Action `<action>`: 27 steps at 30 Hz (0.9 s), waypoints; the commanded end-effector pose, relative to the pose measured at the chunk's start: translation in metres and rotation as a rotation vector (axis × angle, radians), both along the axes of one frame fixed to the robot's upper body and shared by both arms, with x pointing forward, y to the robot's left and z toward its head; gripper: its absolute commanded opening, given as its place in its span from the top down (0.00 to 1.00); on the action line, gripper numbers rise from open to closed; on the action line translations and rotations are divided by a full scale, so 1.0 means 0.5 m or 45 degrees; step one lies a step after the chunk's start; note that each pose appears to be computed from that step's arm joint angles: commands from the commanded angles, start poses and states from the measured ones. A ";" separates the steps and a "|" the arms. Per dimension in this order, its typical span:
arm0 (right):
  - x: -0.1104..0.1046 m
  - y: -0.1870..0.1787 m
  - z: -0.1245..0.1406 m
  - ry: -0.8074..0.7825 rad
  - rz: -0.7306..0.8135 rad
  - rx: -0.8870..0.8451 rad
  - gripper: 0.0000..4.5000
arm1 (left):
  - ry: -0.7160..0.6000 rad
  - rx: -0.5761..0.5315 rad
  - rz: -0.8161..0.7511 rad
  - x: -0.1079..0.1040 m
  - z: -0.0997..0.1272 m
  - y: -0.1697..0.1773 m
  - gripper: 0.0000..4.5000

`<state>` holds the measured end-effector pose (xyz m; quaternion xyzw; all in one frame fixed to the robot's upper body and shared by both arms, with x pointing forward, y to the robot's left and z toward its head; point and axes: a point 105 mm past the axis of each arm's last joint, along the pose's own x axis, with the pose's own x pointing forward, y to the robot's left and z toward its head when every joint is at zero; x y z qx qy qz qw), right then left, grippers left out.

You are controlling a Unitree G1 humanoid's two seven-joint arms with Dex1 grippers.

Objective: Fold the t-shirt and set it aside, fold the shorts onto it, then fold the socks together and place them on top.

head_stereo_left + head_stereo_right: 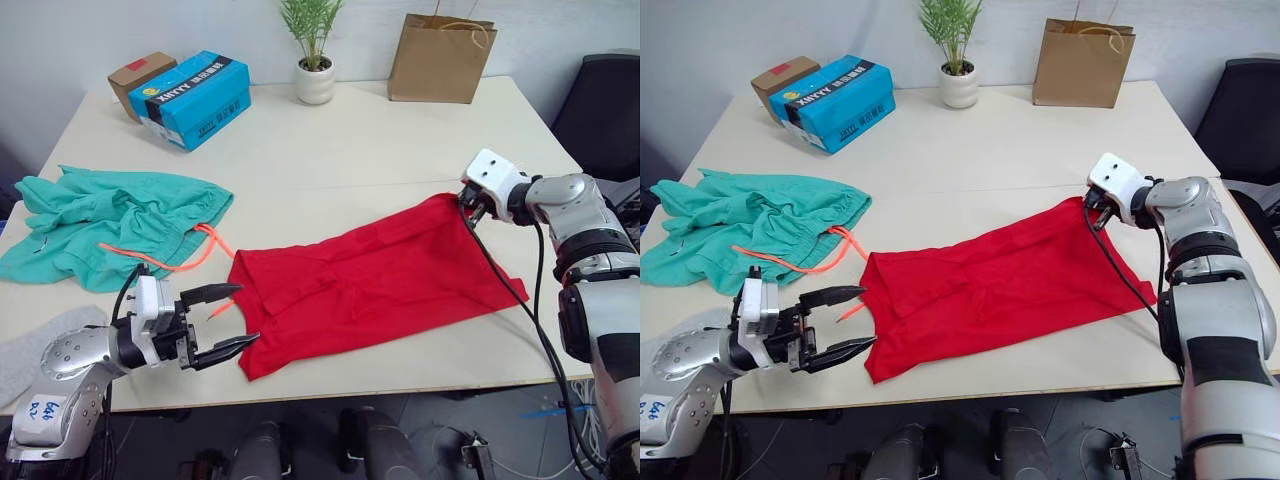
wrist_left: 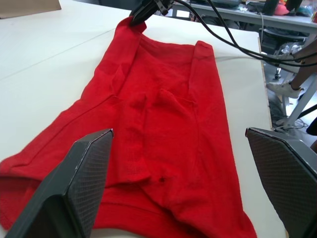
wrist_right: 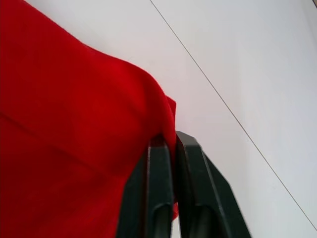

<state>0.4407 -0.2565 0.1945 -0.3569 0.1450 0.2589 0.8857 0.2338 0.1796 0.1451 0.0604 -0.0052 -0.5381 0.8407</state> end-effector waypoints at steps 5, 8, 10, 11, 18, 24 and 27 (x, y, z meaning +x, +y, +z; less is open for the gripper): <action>-0.060 -0.097 0.081 0.008 -0.047 0.325 0.31 | -0.059 -0.007 0.116 0.080 0.032 -0.006 0.00; -0.094 -0.121 0.087 0.111 -0.056 0.511 0.08 | -0.041 0.020 0.156 0.121 0.032 -0.007 0.00; -0.124 -0.132 0.090 0.189 -0.090 0.690 0.00 | 0.024 0.071 0.141 0.145 0.024 -0.005 0.00; -0.141 -0.137 0.086 0.240 -0.143 0.764 0.00 | 0.045 0.104 0.119 0.153 0.020 -0.004 0.00; -0.304 -0.105 0.000 0.538 -0.518 1.166 0.00 | 0.095 0.256 0.047 0.246 0.022 -0.022 0.00; -0.361 -0.098 -0.077 0.521 -0.697 1.243 0.00 | 0.090 0.386 0.023 0.311 0.018 -0.058 0.00; -0.371 -0.102 -0.098 0.489 -0.768 1.309 0.00 | 0.094 0.433 0.039 0.332 0.010 -0.063 0.00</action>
